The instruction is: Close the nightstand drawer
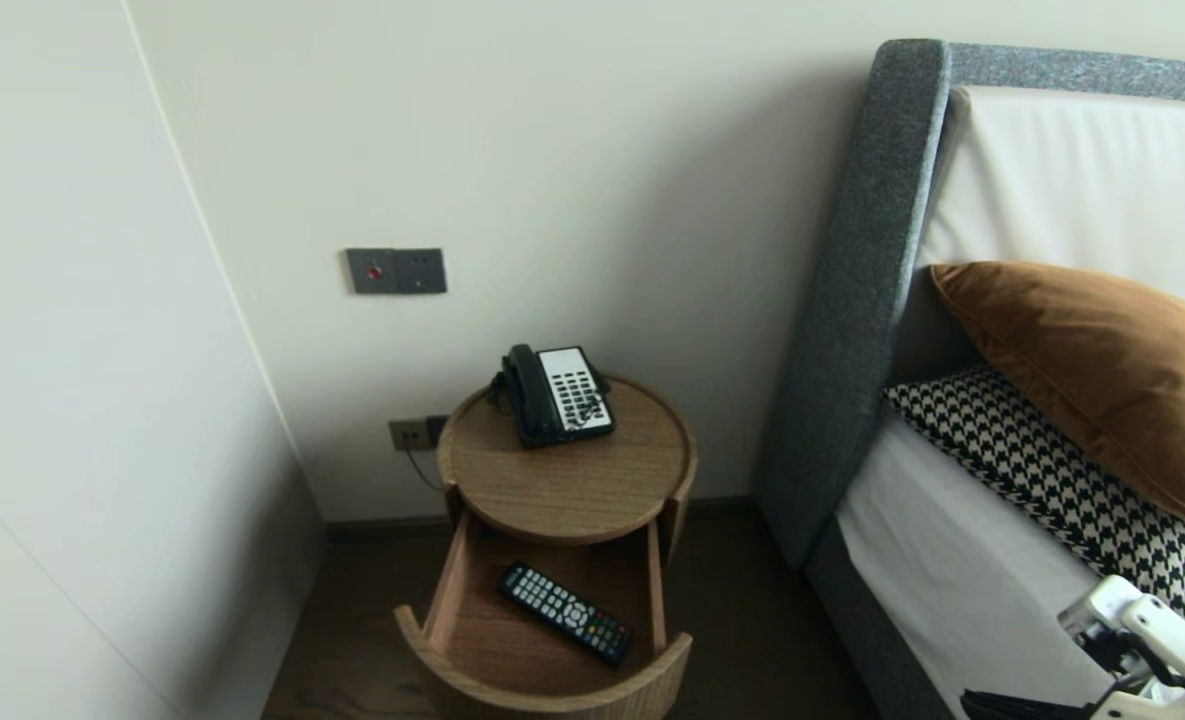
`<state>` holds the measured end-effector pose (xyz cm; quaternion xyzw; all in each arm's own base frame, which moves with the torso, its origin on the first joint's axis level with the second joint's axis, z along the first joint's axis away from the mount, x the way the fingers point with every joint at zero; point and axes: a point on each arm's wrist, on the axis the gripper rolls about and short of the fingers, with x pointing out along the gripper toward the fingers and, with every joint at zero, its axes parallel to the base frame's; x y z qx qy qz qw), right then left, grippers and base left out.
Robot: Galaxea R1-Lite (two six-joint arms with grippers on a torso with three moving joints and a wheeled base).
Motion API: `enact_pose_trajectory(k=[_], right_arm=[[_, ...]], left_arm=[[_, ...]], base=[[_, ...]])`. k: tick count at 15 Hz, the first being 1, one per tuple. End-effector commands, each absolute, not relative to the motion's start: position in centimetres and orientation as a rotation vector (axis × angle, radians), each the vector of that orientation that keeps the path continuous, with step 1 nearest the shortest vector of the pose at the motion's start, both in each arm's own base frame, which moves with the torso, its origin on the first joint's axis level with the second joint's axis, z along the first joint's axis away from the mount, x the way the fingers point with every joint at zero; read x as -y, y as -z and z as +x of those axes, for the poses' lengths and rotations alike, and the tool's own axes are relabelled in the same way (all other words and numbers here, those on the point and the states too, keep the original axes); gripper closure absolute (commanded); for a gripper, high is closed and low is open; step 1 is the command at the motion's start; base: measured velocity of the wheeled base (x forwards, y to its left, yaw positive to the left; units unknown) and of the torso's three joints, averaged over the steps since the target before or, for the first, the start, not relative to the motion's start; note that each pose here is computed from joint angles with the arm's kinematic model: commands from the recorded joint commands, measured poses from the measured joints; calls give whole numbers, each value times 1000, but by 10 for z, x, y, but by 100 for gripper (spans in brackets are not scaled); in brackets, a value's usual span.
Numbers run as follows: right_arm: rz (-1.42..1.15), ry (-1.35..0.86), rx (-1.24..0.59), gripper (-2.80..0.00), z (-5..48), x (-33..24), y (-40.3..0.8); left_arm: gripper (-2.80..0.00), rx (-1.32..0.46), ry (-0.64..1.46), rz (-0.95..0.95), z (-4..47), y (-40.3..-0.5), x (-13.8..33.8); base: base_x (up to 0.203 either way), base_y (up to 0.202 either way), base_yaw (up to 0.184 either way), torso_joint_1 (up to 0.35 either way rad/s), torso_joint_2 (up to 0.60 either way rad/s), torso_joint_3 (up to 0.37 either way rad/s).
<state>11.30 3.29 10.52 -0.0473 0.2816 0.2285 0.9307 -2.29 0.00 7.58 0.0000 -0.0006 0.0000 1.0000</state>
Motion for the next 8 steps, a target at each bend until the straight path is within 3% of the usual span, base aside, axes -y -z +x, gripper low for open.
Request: enact_pose_trajectory(k=[1, 8], right_arm=[[-114, -503, -638, 0, 128, -43, -95], [-105, -568, -628, 0, 148, -79, -84]], left_arm=[[0, 2, 0, 0, -23, -76, 0], [0, 2, 0, 0, -23, -76, 0]], base=[[0, 0, 0, 0, 0, 0], [0, 0, 0, 0, 0, 0]])
